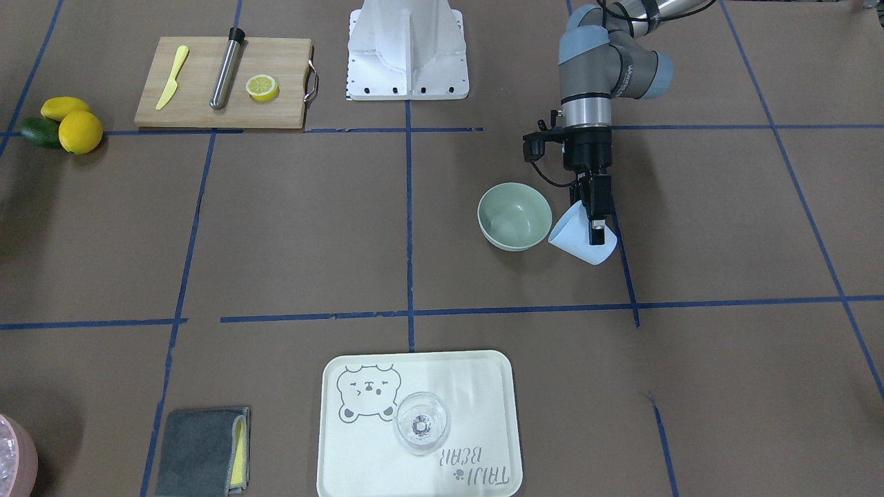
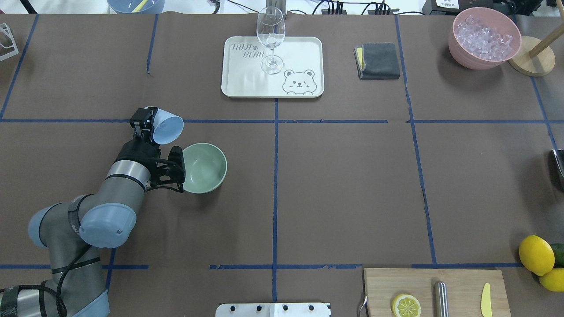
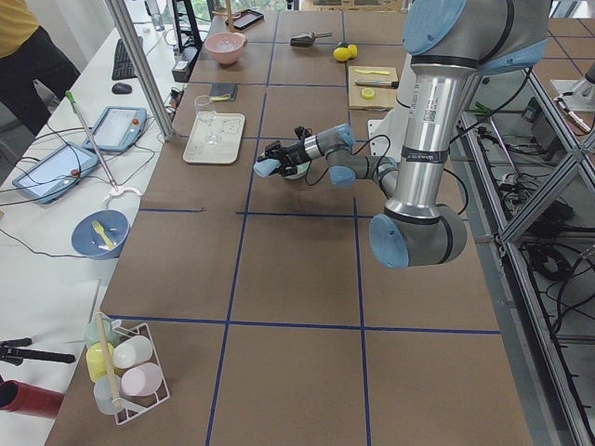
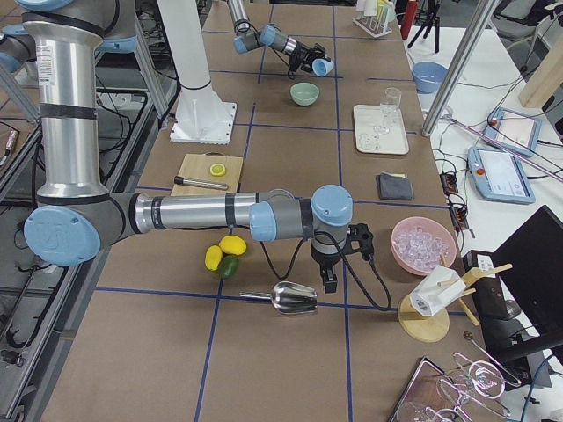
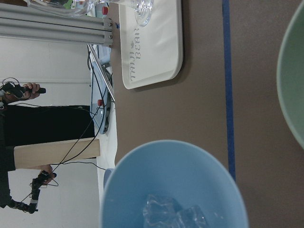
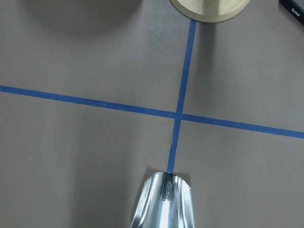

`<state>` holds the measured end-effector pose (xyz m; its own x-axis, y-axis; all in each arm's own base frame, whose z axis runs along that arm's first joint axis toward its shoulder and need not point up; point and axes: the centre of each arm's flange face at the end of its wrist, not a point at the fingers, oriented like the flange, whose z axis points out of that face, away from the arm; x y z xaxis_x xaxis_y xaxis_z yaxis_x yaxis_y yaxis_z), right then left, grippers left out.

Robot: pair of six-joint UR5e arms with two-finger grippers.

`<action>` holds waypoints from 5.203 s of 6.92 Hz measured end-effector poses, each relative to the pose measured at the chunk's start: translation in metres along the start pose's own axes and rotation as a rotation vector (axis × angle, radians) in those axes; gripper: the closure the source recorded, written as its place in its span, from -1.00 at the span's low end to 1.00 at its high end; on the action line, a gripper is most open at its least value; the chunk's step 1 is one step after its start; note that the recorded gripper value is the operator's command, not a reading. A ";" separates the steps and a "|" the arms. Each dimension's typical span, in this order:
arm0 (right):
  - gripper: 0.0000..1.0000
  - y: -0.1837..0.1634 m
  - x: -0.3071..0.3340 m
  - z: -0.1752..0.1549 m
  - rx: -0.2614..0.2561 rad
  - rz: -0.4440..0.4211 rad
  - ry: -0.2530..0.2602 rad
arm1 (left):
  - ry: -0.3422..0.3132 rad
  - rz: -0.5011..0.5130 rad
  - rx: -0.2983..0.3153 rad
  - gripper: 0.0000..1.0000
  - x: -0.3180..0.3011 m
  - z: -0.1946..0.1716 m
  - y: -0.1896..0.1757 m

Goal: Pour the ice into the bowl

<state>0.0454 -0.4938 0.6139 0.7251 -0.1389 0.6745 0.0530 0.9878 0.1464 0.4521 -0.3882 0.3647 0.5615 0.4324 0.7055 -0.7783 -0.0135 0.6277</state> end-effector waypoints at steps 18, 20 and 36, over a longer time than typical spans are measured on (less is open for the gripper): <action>-1.00 0.041 0.053 -0.013 0.019 0.126 0.011 | -0.260 0.308 -0.182 1.00 0.034 -0.024 -0.023; -1.00 0.044 0.056 -0.015 0.023 0.133 0.012 | -0.261 0.299 -0.176 1.00 0.031 -0.026 -0.027; -1.00 0.042 0.023 -0.050 0.095 0.062 0.006 | 0.307 -1.430 -0.058 1.00 -0.017 -0.013 0.240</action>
<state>0.0989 -0.4518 0.5993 0.7289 -0.0768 0.6803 -0.0571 0.9834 0.1722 0.2519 -0.3867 0.4994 0.7737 0.2167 -0.5954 0.3652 0.6154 0.6985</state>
